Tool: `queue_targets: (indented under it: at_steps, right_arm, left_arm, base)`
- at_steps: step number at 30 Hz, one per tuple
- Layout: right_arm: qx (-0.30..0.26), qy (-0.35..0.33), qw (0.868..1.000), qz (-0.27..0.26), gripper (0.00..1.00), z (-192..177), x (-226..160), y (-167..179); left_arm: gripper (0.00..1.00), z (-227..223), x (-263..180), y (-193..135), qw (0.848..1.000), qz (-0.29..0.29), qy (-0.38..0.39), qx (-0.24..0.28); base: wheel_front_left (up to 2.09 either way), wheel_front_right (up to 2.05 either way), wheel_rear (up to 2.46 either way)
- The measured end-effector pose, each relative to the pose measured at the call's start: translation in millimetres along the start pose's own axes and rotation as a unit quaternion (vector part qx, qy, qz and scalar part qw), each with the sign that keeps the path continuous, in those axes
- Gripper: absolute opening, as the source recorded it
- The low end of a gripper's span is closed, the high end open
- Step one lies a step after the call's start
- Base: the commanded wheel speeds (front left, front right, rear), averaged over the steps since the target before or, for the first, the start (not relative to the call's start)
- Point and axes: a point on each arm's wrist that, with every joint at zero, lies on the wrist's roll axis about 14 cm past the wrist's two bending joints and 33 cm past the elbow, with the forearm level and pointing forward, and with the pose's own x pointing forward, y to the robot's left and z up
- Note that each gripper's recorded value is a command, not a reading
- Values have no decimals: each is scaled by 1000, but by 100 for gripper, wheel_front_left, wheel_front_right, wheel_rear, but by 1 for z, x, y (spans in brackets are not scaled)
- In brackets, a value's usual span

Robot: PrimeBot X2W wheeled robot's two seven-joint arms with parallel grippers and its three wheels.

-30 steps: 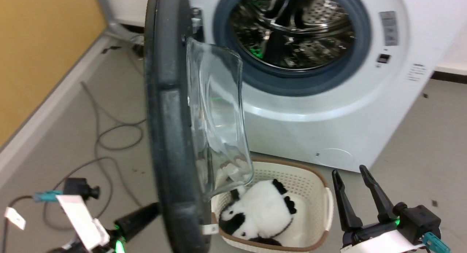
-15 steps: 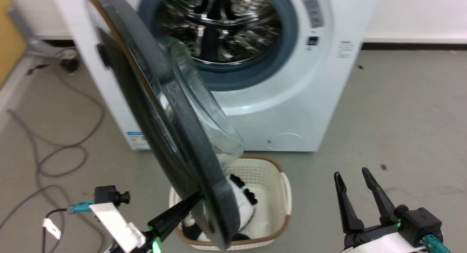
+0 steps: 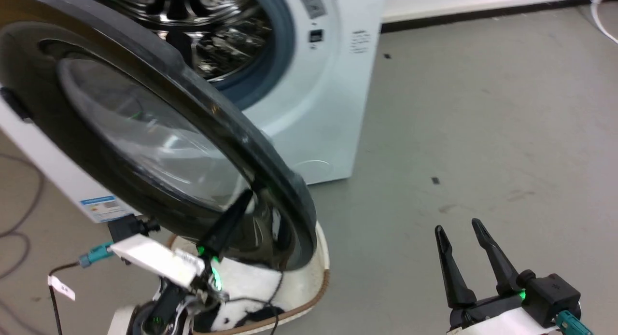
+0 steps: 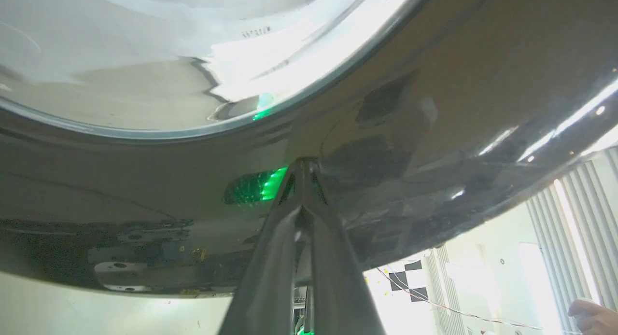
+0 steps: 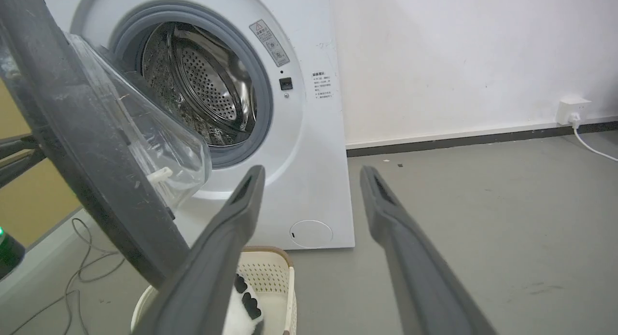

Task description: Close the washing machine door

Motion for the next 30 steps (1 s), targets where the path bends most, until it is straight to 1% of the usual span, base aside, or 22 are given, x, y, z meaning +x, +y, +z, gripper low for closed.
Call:
queue_targets:
  at_steps: [4, 8, 13, 15, 19, 22, 24, 25, 27, 30]
  right_arm:
    - [0, 3, 1000, -17, 100, -1, -4, -9]
    - [3, 11, 1000, -22, 100, -6, -5, -12]
    - [8, 11, 1000, -17, 100, -6, -3, -8]
    - [10, 9, 1000, -12, 100, -5, -1, -6]
    - [12, 4, 1000, 1, 100, -3, 5, 2]
    - [14, -5, 1000, 12, 100, 2, 9, 7]
    - [18, -15, 999, 30, 100, 7, 13, 18]
    - [19, -20, 999, 40, 100, 10, 15, 25]
    - [21, -32, 997, 62, 100, 17, 19, 38]
    - [23, -50, 995, 88, 100, 27, 23, 54]
  left_arm:
    - [0, 4, 24, -5, 1000, -13, -17, 0]
    - [0, 10, 42, -8, 999, -19, -33, 3]
    - [0, 7, 44, -8, 999, -18, -30, 13]
    - [0, 7, 39, -13, 999, -22, -27, 28]
    - [0, 7, 15, -18, 996, -18, -24, 80]
    - [0, 4, -8, -14, 989, 0, -21, 148]
    - [0, 7, -23, -16, 973, 7, -33, 227]
    - [0, 12, -30, -20, 961, 7, -50, 273]
    - [100, 28, -47, -23, 927, 8, -91, 365]
    - [100, 45, -74, -20, 862, 20, -120, 492]
  base:
    - [0, 0, 0]
    - [0, 0, 0]
    - [0, 0, 0]
    - [0, 0, 0]
    - [0, 0, 0]
    - [0, 0, 0]
    - [0, 0, 0]
    - [0, 0, 0]
    - [0, 0, 0]
    - [0, 0, 0]
